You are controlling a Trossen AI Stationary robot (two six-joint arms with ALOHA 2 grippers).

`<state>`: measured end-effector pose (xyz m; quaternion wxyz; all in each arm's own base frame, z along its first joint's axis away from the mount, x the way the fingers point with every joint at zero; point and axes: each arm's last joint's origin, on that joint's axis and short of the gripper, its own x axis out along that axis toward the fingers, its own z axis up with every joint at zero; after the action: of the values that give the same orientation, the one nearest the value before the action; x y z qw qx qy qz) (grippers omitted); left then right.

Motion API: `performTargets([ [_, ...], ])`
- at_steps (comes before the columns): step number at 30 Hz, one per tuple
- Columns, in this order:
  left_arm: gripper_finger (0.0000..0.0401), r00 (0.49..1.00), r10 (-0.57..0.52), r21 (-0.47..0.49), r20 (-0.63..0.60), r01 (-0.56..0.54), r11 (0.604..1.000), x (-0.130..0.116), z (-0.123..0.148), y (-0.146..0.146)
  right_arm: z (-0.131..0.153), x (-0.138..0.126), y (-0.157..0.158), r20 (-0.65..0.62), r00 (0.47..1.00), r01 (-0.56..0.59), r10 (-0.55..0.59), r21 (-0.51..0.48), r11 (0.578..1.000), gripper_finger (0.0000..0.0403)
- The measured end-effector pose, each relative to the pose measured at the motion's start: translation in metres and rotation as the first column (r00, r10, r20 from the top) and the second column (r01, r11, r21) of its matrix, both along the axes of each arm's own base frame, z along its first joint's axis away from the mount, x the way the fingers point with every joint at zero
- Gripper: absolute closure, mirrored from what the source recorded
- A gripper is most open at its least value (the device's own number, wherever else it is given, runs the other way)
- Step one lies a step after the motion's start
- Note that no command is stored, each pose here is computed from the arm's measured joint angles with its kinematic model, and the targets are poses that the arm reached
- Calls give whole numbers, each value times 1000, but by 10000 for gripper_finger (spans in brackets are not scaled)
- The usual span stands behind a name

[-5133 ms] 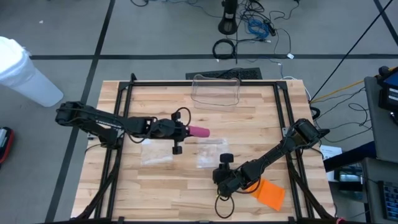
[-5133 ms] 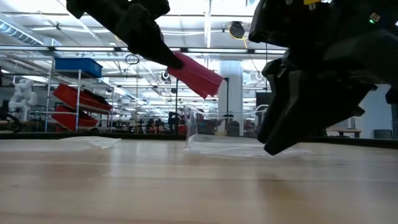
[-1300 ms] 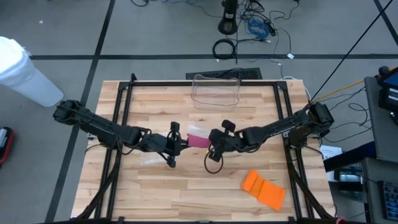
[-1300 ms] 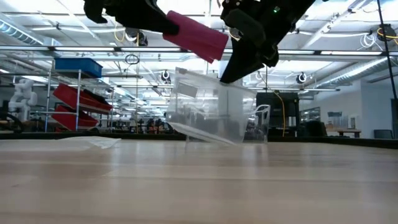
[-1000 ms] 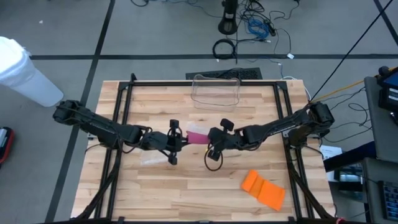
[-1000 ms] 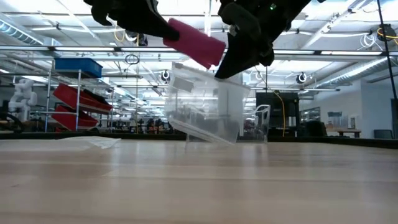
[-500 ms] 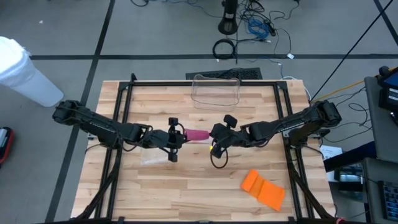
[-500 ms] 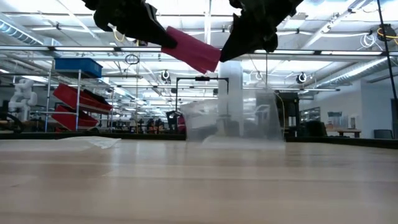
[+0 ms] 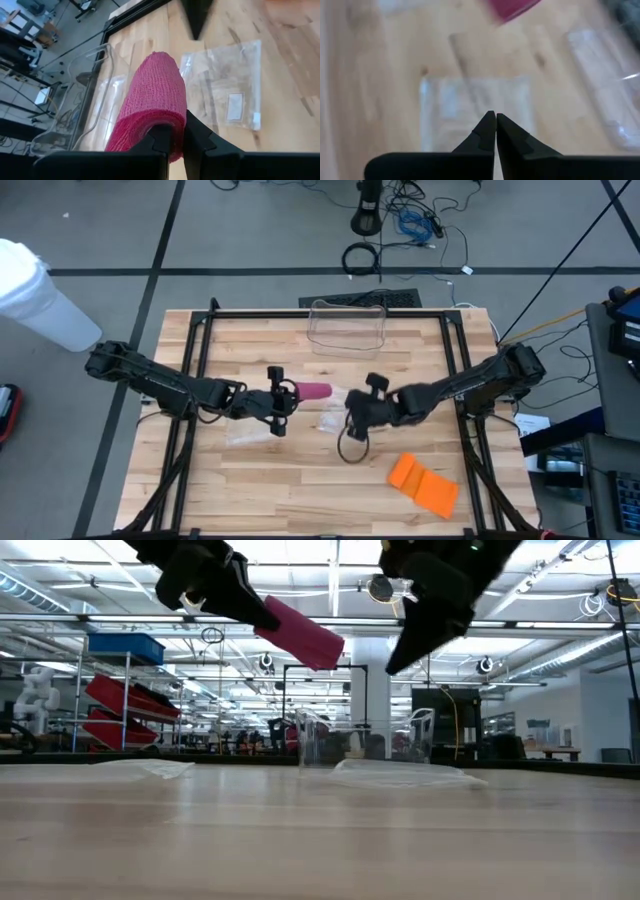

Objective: Roll bandage
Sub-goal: Put the pink bandage into the zip bag

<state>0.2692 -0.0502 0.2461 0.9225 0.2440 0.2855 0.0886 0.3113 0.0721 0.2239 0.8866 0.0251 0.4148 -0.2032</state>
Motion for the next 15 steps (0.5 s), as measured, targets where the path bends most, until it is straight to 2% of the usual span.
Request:
performTargets([
  [4,375,1000,5,1,2,-5,1000,0,0,0,-26,0,29,-29,997,-68,67,-19,998,383],
  [9,375,1000,25,-20,14,-24,999,1,0,2,-51,2,64,-19,990,-138,137,-156,978,360],
  [13,375,997,67,-48,24,-66,997,2,1,9,-78,2,89,-107,956,-292,272,-306,906,344],
  [15,375,996,82,-59,23,-80,995,2,0,12,-94,1,95,-166,944,-328,286,-354,876,333],
])
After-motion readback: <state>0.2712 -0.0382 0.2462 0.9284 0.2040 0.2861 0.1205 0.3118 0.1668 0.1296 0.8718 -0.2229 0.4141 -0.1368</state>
